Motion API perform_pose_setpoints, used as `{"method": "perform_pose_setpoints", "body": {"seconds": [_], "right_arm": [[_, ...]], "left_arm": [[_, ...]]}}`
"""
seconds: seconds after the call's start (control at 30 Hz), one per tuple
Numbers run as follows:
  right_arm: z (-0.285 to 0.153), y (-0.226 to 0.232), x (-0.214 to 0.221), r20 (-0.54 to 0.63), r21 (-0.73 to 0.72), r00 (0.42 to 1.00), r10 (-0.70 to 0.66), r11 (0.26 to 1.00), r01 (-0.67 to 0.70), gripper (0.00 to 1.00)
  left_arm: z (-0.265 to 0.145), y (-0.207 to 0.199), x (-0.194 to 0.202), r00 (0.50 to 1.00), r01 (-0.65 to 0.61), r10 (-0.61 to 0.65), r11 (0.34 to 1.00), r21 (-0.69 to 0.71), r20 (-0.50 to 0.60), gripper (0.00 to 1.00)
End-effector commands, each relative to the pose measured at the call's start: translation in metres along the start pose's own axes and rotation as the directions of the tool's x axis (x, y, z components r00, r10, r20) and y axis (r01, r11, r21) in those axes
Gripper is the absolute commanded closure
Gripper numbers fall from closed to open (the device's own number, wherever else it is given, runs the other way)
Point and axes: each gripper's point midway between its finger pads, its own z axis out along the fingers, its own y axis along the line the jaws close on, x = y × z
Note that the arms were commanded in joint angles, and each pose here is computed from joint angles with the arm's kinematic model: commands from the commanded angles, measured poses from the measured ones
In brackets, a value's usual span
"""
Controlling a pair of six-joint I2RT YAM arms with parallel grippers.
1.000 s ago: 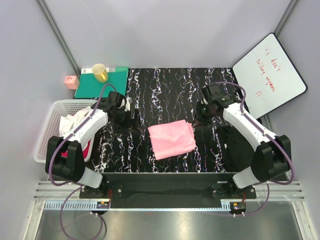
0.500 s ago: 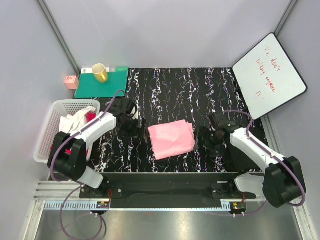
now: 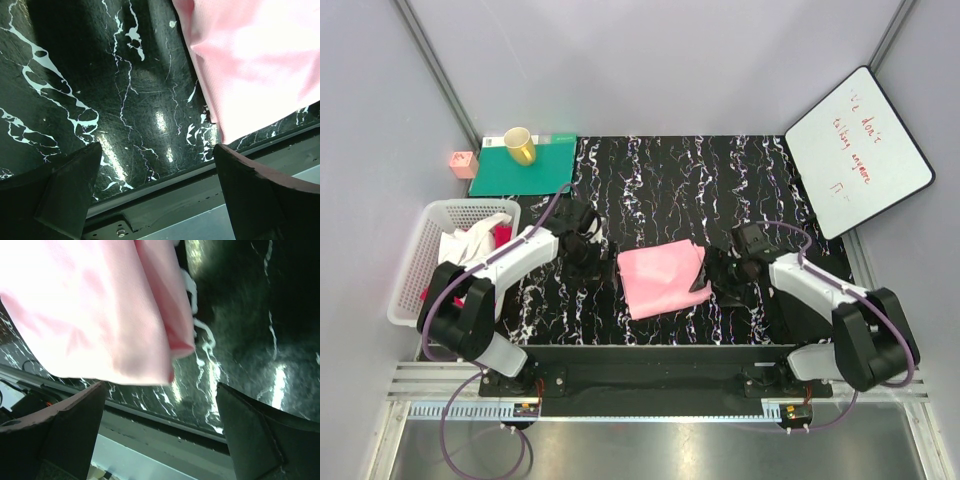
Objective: Fold and stack the t-shirts
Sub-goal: Smooth out wrinkles on the folded tshirt, then put the neatly folded tshirt into the corner of the board with the right arm
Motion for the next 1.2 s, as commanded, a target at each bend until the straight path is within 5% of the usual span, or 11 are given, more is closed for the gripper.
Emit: {"method": "perform_pose_setpoints", "body": {"seconds": [0.0,0.23,0.3,0.33,0.43,0.47,0.57,0.9,1.17], "right_arm": [[0.017,0.019,-0.022,0.009,-0.036,1.0,-0.014,0.999,0.014,0.05],[0.053,0.017,-0.031,-0.053,-0.02,0.999,-0.004,1.0,0.003,0.21],[0.059,0.018,-0.032,-0.067,-0.021,0.998,0.001,1.0,-0.003,0.33],[0.06,0.019,-0.032,-0.075,-0.024,0.997,0.002,1.0,-0.004,0.49],[0.062,0.022,-0.032,-0.09,-0.035,0.996,0.005,0.999,-0.008,0.68],[0.061,0.023,-0.031,-0.09,-0.039,0.996,0.006,0.999,-0.009,0.81],[0.054,0.025,-0.031,-0.081,-0.041,0.997,0.004,0.999,-0.007,0.96],[-0.004,0.015,-0.03,0.073,0.033,0.997,0.028,0.999,-0.031,1.0],[-0.05,-0.025,-0.028,0.206,0.225,0.977,0.054,0.969,-0.101,1.0]], "left_arm": [[0.007,0.004,0.0,1.0,-0.002,0.002,1.0,-0.026,0.004,0.01],[0.006,0.001,-0.002,1.0,-0.003,0.003,1.0,-0.023,0.009,0.01],[0.006,0.001,-0.001,1.0,-0.002,0.002,1.0,-0.024,0.003,0.01],[0.006,0.001,-0.002,1.0,-0.003,0.003,1.0,-0.024,0.007,0.01],[0.005,0.001,-0.002,1.0,-0.002,0.003,1.0,-0.028,0.009,0.01],[0.005,0.002,-0.003,1.0,-0.004,0.004,1.0,-0.031,0.008,0.01],[0.005,0.003,-0.002,1.0,-0.003,0.003,0.999,-0.036,0.007,0.01],[0.005,-0.001,-0.007,1.0,-0.018,0.019,1.0,-0.024,0.01,0.01],[0.006,-0.005,-0.01,0.999,-0.045,0.045,0.999,-0.013,0.006,0.01]]}}
